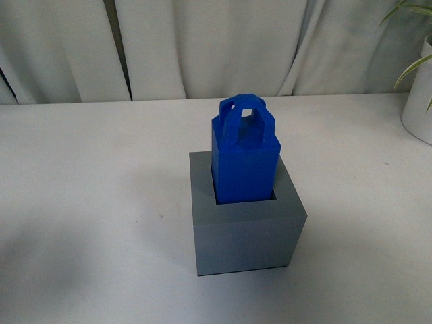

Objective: Insert blue part into gray base

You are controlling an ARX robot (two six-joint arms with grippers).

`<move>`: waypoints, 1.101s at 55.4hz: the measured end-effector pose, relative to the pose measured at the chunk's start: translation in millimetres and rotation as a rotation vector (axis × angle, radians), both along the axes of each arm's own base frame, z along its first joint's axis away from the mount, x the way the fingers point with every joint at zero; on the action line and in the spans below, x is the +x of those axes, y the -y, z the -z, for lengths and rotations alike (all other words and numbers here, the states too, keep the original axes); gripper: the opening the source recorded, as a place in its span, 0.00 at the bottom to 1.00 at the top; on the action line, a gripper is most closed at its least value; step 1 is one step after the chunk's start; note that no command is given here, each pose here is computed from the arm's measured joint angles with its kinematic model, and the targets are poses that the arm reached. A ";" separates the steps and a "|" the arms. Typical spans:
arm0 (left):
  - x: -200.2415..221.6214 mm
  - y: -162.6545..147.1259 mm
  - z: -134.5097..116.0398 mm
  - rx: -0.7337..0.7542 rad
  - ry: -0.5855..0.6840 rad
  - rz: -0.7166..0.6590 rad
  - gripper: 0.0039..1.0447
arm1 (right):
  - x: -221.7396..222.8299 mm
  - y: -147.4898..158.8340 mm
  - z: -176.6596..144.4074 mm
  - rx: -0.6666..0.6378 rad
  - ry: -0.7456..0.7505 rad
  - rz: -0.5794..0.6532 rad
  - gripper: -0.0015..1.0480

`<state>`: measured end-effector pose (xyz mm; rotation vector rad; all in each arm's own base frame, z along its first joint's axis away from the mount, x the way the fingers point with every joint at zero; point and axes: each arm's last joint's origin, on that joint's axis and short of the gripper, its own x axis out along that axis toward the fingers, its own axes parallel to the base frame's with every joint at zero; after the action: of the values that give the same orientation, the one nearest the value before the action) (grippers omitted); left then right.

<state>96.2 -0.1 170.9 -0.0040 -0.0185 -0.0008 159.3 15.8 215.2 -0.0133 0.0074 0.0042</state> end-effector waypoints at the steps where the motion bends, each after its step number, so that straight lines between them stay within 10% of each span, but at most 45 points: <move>1: 0.0 0.0 0.0 0.000 0.000 0.000 0.94 | -1.5 0.8 2.2 0.000 -0.001 0.002 0.02; 61: 0.0 0.0 0.0 0.000 0.000 0.000 0.94 | -49.1 15.5 47.2 0.003 0.015 0.001 0.02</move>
<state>96.2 0.0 170.9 -0.0036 -0.0185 -0.0004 110.2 0.3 168.0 -0.0101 -0.0075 0.0034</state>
